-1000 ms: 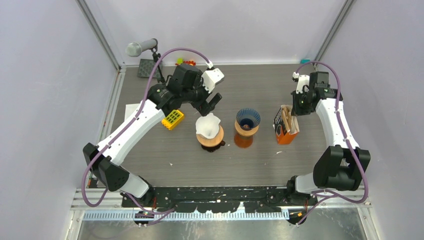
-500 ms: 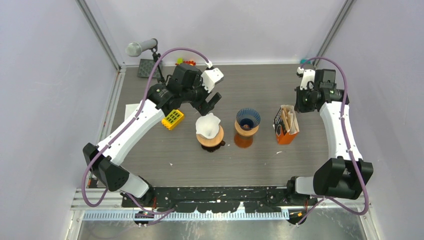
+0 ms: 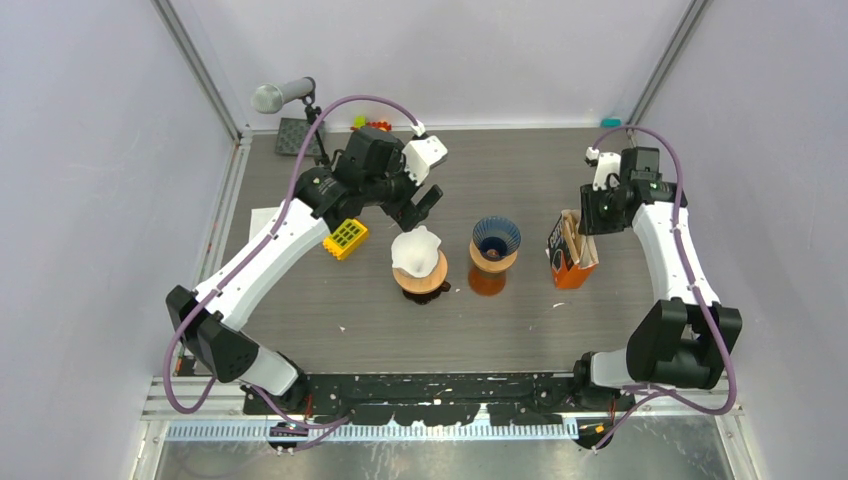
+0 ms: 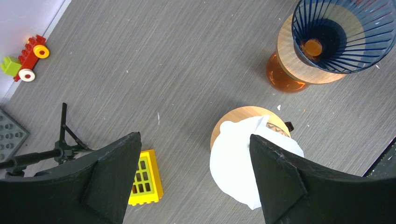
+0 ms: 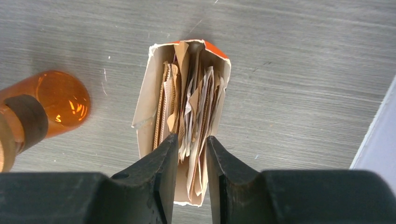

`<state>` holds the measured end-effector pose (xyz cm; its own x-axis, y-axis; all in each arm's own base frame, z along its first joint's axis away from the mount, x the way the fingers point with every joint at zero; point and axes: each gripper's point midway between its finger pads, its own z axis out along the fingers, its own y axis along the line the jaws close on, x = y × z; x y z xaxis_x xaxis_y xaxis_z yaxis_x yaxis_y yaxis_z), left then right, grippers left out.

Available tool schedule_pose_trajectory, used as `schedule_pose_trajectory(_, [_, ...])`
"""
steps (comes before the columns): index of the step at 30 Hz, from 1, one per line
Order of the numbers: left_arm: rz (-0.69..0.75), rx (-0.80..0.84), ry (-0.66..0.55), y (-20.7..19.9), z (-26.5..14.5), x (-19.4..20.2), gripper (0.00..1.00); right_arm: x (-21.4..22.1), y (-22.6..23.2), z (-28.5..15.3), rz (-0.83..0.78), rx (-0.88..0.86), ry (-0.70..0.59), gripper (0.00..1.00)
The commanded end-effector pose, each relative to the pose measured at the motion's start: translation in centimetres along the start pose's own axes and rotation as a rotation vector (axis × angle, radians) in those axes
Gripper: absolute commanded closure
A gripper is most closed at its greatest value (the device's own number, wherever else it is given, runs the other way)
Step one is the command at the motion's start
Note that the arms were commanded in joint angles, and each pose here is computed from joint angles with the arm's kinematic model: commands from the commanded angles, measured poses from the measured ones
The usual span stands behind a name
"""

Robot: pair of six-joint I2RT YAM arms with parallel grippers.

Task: Place the coffee filter in the dripper
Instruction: Pick up the coffee filter from the coffee filter holder.

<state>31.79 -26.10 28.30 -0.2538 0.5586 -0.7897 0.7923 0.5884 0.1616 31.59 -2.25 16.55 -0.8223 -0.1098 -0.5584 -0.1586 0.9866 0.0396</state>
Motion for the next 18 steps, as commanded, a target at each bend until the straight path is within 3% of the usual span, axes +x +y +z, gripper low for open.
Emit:
schedule_pose_trajectory(1, [0.014,-0.012,-0.052,0.6,-0.2,-1.7,0.12,-0.5,-0.3,0.9,-0.014,-0.002,-0.017,0.69])
schedule_pose_trajectory(18, [0.016,0.003,-0.031,0.5,0.7,-1.4,0.12,-2.0,-0.6,-1.2,-0.025,0.032,-0.071,0.98])
